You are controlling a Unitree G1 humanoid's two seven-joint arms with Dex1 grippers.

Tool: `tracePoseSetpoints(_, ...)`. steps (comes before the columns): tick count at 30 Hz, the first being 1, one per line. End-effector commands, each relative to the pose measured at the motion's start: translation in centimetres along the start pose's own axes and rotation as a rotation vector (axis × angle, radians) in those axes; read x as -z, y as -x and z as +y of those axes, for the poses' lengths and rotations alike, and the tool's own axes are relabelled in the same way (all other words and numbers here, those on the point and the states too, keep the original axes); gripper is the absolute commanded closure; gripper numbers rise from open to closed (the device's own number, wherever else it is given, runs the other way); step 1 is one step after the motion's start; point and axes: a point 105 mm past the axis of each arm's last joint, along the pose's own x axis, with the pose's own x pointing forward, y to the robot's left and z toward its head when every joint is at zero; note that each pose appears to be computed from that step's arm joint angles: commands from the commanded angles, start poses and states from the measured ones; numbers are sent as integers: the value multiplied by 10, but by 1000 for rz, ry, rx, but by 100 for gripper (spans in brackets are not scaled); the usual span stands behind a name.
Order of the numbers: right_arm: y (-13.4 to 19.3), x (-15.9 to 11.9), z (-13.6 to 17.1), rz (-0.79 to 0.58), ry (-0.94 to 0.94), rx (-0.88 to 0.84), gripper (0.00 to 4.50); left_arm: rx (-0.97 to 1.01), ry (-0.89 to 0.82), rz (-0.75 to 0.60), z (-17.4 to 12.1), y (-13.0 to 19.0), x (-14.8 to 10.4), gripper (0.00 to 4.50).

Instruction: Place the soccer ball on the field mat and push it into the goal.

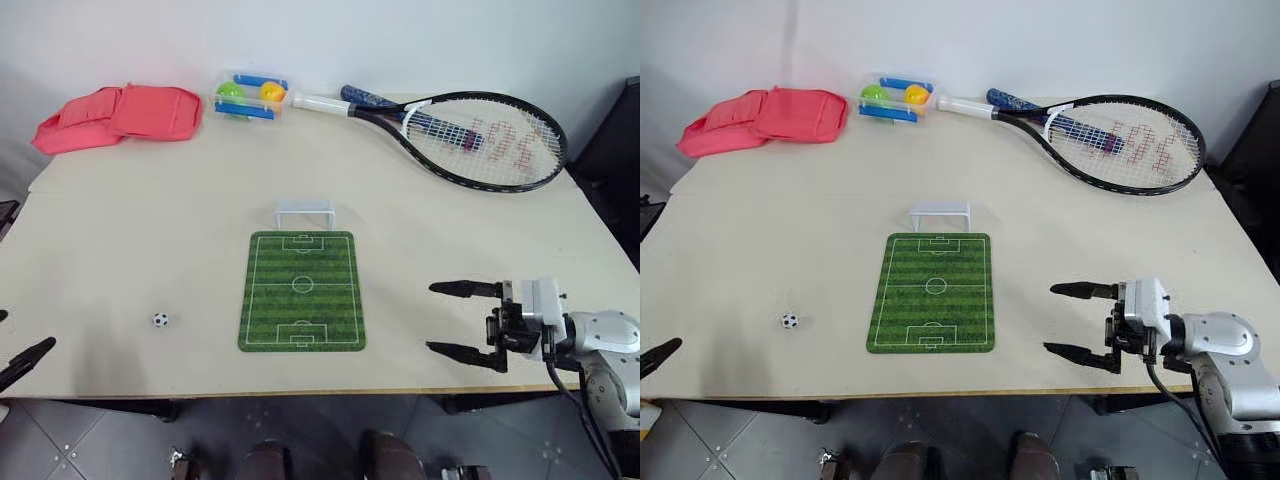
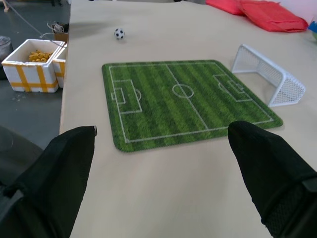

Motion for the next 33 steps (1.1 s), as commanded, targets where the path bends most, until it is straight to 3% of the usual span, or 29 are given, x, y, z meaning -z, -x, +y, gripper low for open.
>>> tracePoseSetpoints(1, -1, -3, 6, -25, 43, -28, 0, 30, -20, -24, -6, -10, -5, 2)
tracePoseSetpoints(5, -11, -10, 11, -104, 39, -45, 0, 80, 17, -27, -14, -17, -2, 2)
tracePoseSetpoints(9, -36, -50, 23, -427, 61, -76, 0, 207, 23, -79, -33, -30, -6, 2)
tracePoseSetpoints(14, -57, -61, 28, -529, 47, -99, 0, 287, 31, -142, -52, -55, -15, 2)
tracePoseSetpoints(19, -63, -55, 29, -509, 40, -108, 0, 320, 68, -197, -66, -80, -24, 2)
tracePoseSetpoints(31, -64, -57, 32, -477, 43, -67, 0, 451, 130, -141, -102, -108, -18, 2)
tracePoseSetpoints(33, -63, -57, 32, -470, 43, -57, 0, 449, 134, -132, -101, -107, -16, 60)
